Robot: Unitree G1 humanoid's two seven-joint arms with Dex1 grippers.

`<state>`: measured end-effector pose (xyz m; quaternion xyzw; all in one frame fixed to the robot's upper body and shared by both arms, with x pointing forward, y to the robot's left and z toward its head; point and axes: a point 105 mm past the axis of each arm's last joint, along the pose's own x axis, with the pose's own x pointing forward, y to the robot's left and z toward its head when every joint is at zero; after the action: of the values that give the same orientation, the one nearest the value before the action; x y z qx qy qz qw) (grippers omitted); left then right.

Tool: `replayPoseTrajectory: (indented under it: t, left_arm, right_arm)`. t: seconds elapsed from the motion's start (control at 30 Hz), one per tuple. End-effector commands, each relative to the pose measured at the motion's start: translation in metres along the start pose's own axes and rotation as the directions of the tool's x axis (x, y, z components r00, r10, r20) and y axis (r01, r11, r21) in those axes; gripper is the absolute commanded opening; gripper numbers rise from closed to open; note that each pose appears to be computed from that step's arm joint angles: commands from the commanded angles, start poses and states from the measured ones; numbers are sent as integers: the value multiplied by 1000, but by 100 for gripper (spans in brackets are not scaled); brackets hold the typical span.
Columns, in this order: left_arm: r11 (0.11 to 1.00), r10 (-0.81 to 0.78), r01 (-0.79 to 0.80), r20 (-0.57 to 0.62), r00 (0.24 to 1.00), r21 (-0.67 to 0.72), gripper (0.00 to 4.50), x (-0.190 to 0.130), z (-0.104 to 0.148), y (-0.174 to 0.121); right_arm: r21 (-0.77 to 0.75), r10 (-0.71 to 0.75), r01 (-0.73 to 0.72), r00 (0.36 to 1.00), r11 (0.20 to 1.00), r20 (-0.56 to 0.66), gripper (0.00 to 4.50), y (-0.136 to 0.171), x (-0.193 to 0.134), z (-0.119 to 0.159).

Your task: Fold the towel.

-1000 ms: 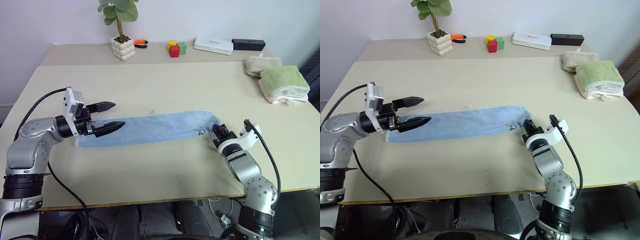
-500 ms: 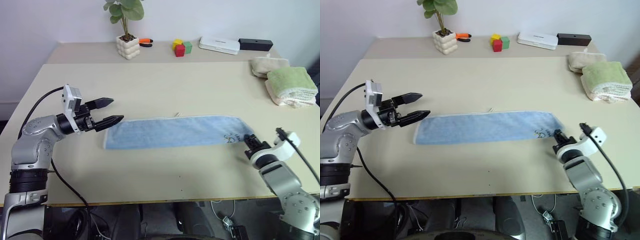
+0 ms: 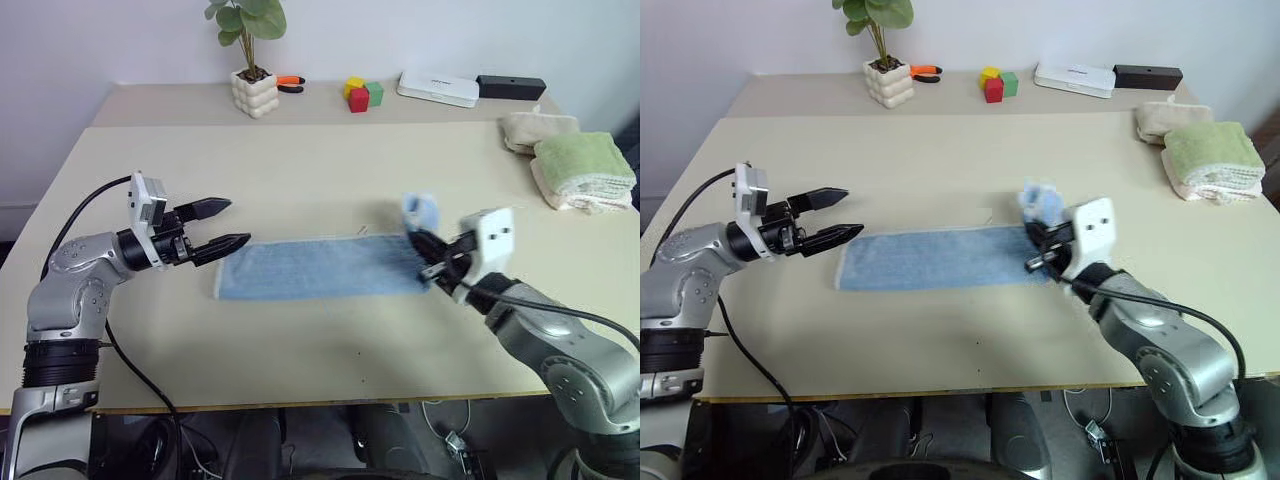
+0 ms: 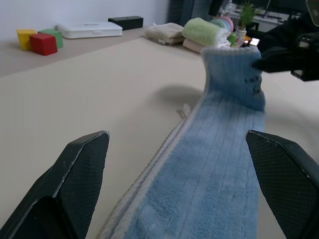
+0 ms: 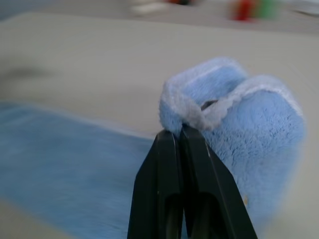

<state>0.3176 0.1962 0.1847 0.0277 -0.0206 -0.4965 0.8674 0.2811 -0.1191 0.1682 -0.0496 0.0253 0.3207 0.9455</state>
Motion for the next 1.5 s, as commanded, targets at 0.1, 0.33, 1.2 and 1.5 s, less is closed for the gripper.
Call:
replayPoseTrajectory:
  t: [0.1, 0.33, 1.2, 1.5]
  left_arm:
    - [998, 0, -1, 16, 1000, 58, 450, -6, 19, -1]
    - [998, 3, -3, -1, 1000, 62, 450, -11, 22, -2]
    - [999, -31, 31, -4, 1000, 33, 450, 3, 16, -6]
    - [999, -50, 50, -36, 998, -7, 450, -3, 8, -14]
  right_arm:
    - [-45, 169, -168, 986, 985, 7, 5, 23, 22, -4]
    - [-99, 292, -298, 954, 950, -70, 5, 48, 34, -30]
    - [124, 207, -233, 959, 964, 195, 416, 11, 29, 25]
    - [0, 67, -68, 988, 998, 140, 20, -2, 65, -11]
